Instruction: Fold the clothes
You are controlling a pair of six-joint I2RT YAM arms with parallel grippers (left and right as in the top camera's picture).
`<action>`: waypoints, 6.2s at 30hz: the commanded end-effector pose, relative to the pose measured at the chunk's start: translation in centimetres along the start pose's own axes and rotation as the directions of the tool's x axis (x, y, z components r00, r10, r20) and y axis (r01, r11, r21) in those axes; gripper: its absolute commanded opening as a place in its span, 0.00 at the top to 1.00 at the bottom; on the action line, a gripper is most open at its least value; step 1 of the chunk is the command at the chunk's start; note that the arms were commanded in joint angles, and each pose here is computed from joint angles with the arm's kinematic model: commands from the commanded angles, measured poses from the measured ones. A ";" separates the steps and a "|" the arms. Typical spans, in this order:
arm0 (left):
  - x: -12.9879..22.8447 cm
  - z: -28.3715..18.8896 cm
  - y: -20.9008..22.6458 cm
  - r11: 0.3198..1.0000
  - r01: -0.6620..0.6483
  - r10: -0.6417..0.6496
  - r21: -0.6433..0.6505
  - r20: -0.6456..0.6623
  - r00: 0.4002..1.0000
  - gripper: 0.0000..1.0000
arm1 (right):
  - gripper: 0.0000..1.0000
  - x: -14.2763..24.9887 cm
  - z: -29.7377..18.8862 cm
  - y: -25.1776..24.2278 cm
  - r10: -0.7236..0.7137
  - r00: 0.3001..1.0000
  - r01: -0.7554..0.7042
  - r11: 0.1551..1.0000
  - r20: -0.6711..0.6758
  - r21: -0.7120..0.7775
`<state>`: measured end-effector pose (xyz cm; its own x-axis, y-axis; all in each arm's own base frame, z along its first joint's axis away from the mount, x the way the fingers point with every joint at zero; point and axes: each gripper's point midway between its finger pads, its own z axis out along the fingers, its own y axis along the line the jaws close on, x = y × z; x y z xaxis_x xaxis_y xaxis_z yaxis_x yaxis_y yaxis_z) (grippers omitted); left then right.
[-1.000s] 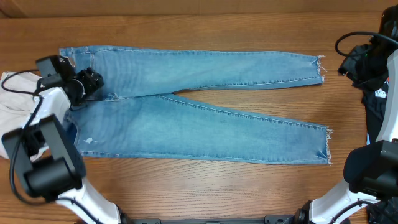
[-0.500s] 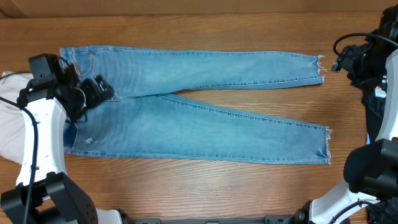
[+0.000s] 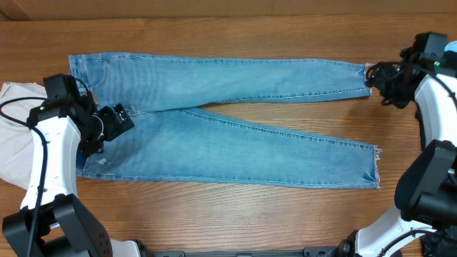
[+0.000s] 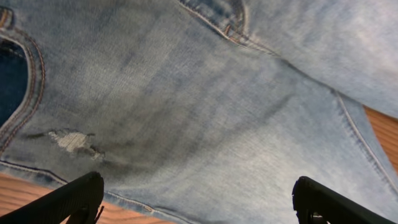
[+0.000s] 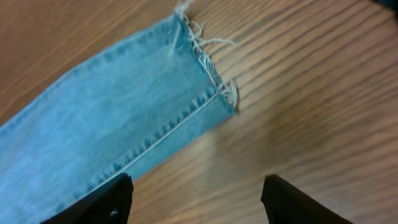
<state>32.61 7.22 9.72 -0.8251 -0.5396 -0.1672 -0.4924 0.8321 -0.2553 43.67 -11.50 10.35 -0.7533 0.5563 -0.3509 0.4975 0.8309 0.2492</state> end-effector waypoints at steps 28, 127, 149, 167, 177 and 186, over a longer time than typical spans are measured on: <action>2.3 7.7 0.7 0.992 -0.121 0.119 0.016 0.091 0.989 0.00 | 0.39 2.4 10.5 0.1 0.207 0.977 -0.212 0.969 -0.053 -0.129; 0.8 3.5 11.5 0.909 0.408 -0.417 0.086 0.217 0.883 0.96 | 0.65 22.1 -8.9 -9.0 0.548 0.781 -0.502 0.836 -0.300 0.222; 1.8 3.3 11.4 0.905 0.420 -0.426 0.073 0.186 0.885 0.94 | 0.66 27.4 -2.5 -15.5 0.781 0.603 -0.738 0.623 -0.162 0.259; 3.1 2.9 10.9 0.897 0.438 -0.443 0.066 0.127 0.887 0.96 | 0.96 23.4 -3.1 -15.9 0.756 0.648 -0.734 0.651 -0.086 0.193; 3.0 -0.4 10.1 0.908 0.416 -0.418 0.047 0.100 0.903 0.96 | 0.96 14.9 -10.9 -14.8 0.699 0.715 -0.693 0.709 -0.008 0.130; 3.7 -6.2 9.0 0.922 0.386 -0.387 0.021 0.046 0.921 0.96 | 0.96 11.8 -17.0 -15.4 0.701 0.707 -0.708 0.700 0.095 0.096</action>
<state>22.72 12.01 9.40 -0.5408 -0.8411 0.0042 -0.8015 0.5138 -0.3059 19.95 -15.75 14.43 -0.1801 0.9828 -0.0420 0.9318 0.1841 0.3127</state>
